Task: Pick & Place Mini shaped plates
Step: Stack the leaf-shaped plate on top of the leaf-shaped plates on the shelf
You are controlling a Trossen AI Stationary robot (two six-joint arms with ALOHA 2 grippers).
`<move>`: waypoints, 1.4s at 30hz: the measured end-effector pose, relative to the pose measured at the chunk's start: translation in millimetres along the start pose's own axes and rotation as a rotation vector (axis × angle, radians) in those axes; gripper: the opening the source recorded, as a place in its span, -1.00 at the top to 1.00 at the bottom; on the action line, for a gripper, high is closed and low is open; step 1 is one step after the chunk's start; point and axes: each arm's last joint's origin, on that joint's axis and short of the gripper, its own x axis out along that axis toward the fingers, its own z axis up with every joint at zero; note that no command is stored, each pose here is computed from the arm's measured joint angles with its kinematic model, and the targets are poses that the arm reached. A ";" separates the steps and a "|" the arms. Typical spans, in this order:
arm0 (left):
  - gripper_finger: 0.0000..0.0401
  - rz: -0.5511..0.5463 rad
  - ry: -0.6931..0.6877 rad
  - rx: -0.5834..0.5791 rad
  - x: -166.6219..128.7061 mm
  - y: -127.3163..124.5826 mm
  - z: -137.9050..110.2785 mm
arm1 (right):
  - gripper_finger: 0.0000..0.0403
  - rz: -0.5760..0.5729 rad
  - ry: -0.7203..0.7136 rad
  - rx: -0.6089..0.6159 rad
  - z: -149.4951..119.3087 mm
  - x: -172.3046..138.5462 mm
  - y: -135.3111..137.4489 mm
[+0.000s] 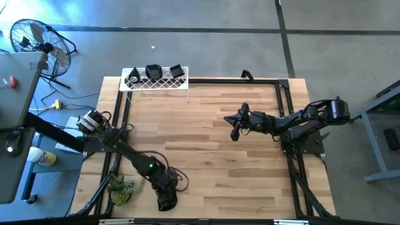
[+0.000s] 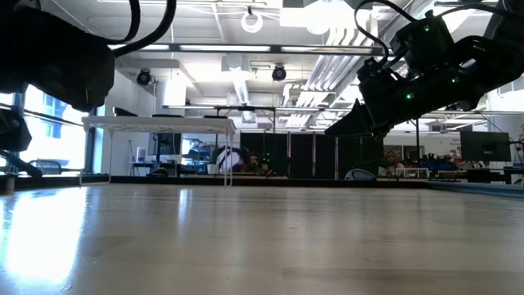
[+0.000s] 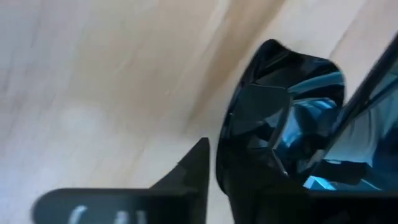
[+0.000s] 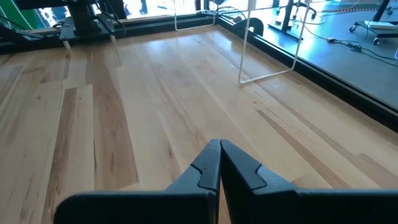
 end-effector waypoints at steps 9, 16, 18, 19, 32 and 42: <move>0.97 -0.042 -0.019 0.041 -2.5 -6.7 2.5 | 0.99 0.000 0.000 0.001 0.0 0.0 0.0; 0.99 -0.026 -0.051 0.093 -28.9 -17.8 26.6 | 0.97 0.000 0.000 0.003 0.0 0.0 0.1; 0.99 -0.040 -0.082 0.122 -44.3 -18.8 34.9 | 0.97 0.000 0.000 0.003 0.0 0.0 0.0; 0.99 -0.052 -0.101 0.131 -52.8 -18.4 40.3 | 0.97 0.001 0.000 0.003 0.0 0.0 0.1; 1.00 -0.010 -0.630 0.015 -200.9 46.1 69.5 | 0.97 0.003 0.005 0.002 -0.4 0.0 0.1; 1.00 0.078 -1.069 -0.783 -293.5 137.4 38.1 | 0.97 0.004 0.004 -0.006 -0.3 0.0 0.2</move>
